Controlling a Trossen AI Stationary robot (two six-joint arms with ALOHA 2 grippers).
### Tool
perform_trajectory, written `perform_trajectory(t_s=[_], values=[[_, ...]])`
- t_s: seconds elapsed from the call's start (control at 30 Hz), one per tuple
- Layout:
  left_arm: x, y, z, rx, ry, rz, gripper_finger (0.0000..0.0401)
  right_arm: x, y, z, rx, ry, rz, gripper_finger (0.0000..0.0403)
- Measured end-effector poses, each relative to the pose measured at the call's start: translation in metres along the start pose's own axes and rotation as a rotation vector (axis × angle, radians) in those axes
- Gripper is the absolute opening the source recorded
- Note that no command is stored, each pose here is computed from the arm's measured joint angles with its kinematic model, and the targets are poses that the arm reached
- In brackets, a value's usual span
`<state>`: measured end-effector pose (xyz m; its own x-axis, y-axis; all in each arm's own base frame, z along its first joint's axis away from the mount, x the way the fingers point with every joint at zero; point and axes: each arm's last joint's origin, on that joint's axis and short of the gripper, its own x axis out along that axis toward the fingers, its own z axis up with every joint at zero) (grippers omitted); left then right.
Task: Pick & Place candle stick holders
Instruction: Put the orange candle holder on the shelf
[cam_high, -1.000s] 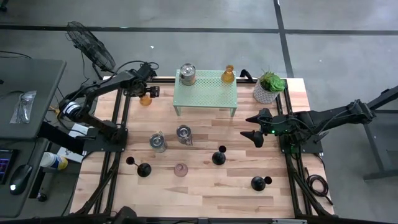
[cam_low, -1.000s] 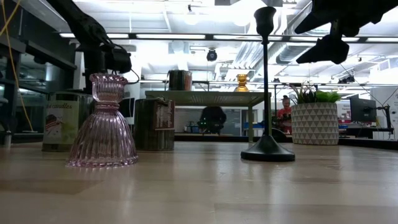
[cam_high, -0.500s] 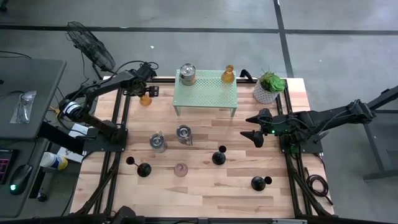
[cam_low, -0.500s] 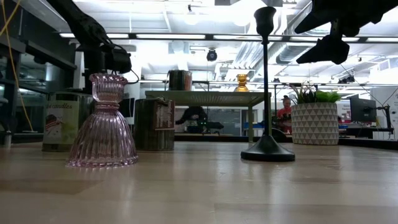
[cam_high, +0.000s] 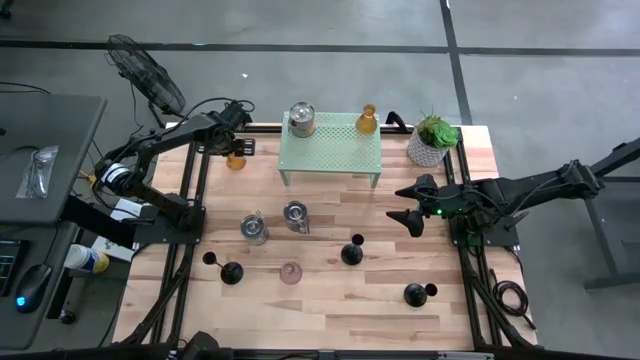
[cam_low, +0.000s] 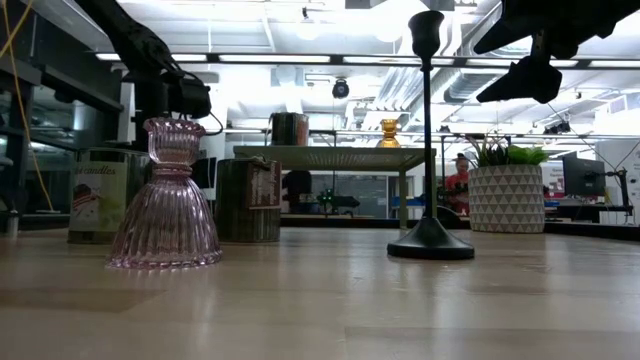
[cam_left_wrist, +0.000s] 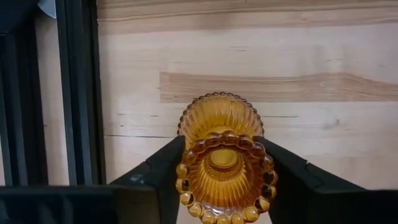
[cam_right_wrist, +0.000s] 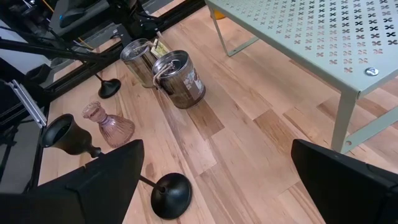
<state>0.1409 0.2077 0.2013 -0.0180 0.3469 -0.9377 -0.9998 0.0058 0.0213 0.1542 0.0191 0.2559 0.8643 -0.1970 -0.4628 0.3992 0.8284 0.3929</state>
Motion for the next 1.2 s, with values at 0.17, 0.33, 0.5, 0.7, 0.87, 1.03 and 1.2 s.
perform_trajectory(t_s=[0.17,0.33,0.5,0.7,0.87,1.03,1.2], values=[[0.0,0.0,0.0,0.001,0.004,-0.001,0.0163,0.0,0.0,0.0,0.0,0.0,0.0,0.04],[0.0,0.001,-0.001,0.004,0.011,0.002,0.0171,0.0,0.0,0.0,0.0,0.0,0.0,0.04],[0.0,0.001,-0.002,0.011,0.019,0.002,0.0162,0.0,0.0,0.0,0.0,0.0,0.0,0.04],[-0.002,0.001,-0.003,0.031,0.032,-0.011,0.0162,0.0,0.0,0.0,0.0,0.0,0.0,0.04],[-0.012,0.004,-0.003,0.024,0.001,-0.034,0.0162,0.0,0.0,0.0,0.0,0.0,0.0,0.04],[-0.021,0.008,-0.006,0.037,0.0,-0.038,0.0162,0.0,0.0,0.0,0.0,0.0,0.0,0.04],[-0.029,0.012,-0.01,0.08,0.013,-0.076,0.0162,0.0,0.0,0.0,0.0,0.0,0.0,0.04]])
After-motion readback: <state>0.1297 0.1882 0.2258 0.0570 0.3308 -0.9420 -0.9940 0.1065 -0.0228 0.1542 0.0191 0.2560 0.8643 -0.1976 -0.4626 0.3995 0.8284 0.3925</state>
